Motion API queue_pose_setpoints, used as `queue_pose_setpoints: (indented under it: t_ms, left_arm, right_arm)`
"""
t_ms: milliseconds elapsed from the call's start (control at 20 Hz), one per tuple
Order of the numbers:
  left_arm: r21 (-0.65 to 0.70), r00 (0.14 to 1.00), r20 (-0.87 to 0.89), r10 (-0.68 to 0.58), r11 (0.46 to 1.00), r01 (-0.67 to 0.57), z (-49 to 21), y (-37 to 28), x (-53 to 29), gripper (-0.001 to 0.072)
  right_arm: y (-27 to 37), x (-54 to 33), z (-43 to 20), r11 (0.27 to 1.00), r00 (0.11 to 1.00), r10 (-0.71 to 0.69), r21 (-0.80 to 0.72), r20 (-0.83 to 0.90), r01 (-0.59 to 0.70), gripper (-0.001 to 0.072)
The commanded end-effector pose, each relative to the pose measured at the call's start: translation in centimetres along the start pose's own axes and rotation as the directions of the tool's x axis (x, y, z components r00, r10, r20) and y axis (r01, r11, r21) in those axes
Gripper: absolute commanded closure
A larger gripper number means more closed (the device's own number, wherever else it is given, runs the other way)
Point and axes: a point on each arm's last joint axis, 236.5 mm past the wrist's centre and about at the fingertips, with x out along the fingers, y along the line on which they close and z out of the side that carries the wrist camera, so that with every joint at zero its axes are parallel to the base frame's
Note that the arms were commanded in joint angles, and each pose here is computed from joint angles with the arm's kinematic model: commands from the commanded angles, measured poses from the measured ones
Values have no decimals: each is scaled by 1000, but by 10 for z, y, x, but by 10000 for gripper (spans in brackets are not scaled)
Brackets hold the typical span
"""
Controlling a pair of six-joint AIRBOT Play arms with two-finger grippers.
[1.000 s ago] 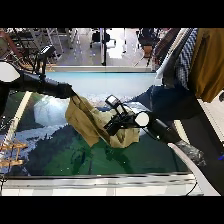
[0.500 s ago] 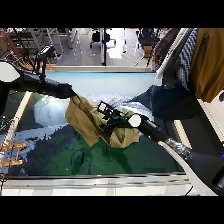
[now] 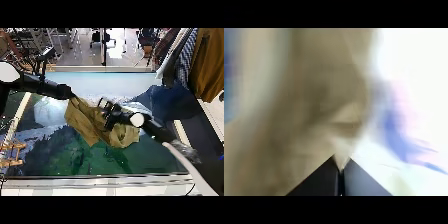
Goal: Fold the clothes and pants, and hang the long-sleeved shirts on hangers.
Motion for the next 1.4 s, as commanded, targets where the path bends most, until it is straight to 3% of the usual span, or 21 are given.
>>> queue_pose_setpoints:
  t_ms: [0,100,200,350,550,600,650,700,750,850,1000,1250,1350]
  left_arm:
    - [5,999,-31,29,1000,-29,-7,7,0,697]
    - [-2,1000,-13,9,1000,-9,-3,2,0,697]
    - [-16,1000,14,-20,1000,20,3,-5,0,697]
    - [-43,999,22,-25,999,26,5,-6,0,697]
    - [-81,999,14,47,996,-46,3,14,-1,677]
    - [-101,997,4,82,992,-81,1,23,-2,565]
    - [-113,992,-23,125,985,-126,-6,34,-3,380]
    - [-113,979,-82,185,974,-194,-20,51,-8,273]
    - [-102,951,-169,260,955,-279,-41,71,-15,274]
    - [-72,809,-386,444,860,-506,-96,125,-52,274]
    - [-123,641,-474,604,675,-727,-148,192,-118,274]
    - [-379,561,-570,600,414,-828,-286,265,-182,277]
    - [-427,569,-585,578,377,-822,-332,287,-175,289]
  right_arm:
    - [-110,-109,55,884,924,-376,322,62,338,699]
    - [-135,-163,93,812,886,-449,468,115,350,699]
    - [-127,-168,105,823,905,-415,463,97,328,699]
    - [-111,-132,86,820,939,-343,493,16,291,698]
    - [-100,-73,34,752,960,-245,600,-132,274,698]
    - [-93,-61,28,743,966,-216,617,-144,258,698]
    - [-86,-53,26,744,969,-196,622,-148,246,698]
    - [-78,-46,25,751,972,-178,617,-156,236,698]
    - [-69,-41,25,760,974,-156,610,-166,226,698]
    - [-54,-37,21,782,971,-130,581,-200,224,698]
    - [-43,-36,17,794,968,-104,568,-228,218,697]
    - [-49,-35,26,813,973,-129,541,-190,214,697]
    - [-55,-34,36,813,977,-156,542,-147,211,696]
